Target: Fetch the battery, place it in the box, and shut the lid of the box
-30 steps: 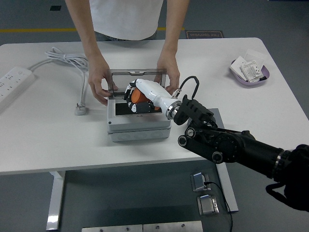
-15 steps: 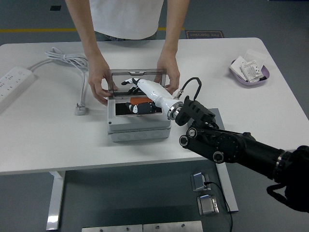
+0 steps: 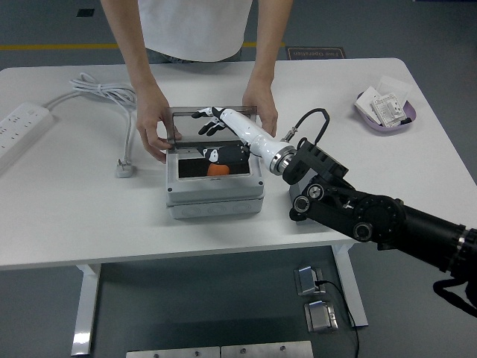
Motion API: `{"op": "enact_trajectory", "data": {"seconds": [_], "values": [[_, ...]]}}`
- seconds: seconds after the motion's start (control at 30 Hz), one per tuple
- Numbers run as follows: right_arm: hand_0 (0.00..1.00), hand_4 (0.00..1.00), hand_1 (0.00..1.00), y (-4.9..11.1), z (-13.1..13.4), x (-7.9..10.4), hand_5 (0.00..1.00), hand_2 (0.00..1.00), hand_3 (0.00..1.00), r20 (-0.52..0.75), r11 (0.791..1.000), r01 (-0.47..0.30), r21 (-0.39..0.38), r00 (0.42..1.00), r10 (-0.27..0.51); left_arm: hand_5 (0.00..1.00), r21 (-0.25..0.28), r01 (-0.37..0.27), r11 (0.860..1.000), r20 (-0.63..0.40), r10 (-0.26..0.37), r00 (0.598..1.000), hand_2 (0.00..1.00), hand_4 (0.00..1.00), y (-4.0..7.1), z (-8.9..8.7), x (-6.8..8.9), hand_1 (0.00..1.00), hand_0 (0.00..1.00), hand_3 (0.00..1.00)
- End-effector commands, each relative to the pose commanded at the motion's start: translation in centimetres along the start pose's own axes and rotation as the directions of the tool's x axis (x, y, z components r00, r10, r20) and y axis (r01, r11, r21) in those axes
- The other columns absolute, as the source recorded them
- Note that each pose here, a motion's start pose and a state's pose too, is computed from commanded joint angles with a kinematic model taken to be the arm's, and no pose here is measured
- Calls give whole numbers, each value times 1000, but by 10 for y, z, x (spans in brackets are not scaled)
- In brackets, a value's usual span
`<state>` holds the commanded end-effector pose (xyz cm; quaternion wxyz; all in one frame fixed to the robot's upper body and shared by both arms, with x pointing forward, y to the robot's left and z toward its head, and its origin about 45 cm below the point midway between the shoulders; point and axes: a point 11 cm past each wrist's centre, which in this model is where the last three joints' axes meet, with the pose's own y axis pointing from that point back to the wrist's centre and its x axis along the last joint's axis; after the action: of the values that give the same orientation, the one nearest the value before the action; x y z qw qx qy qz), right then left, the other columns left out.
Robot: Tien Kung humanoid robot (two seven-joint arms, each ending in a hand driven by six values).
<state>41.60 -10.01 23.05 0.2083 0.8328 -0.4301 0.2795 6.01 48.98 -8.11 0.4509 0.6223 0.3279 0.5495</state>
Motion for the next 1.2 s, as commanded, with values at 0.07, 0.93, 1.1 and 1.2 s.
{"op": "enact_trajectory", "data": {"seconds": [0.07, 0.93, 1.1, 1.2], "values": [[751, 702, 621, 0, -9, 7, 151, 630, 779, 21, 1000, 1, 15, 1000, -2, 332, 3, 1, 1000, 0, -1, 1000, 700, 562, 0, -1, 0, 762, 733, 680], [691, 735, 594, -26, 32, 33, 179, 648, 778, 70, 991, -27, -129, 997, 36, 320, -9, 1, 1000, 43, -1, 999, 697, 551, 1, 15, 4, 762, 733, 675], [689, 739, 591, -23, 29, 30, 183, 648, 773, 52, 993, -16, -115, 998, 22, 320, -10, 0, 1000, 43, 0, 999, 697, 550, 1, 15, 4, 762, 732, 669], [689, 739, 591, -20, 23, 31, 183, 648, 773, 35, 995, -9, -99, 999, 13, 320, -10, -1, 1000, 40, 1, 999, 697, 550, 1, 13, 5, 762, 732, 669]]}}
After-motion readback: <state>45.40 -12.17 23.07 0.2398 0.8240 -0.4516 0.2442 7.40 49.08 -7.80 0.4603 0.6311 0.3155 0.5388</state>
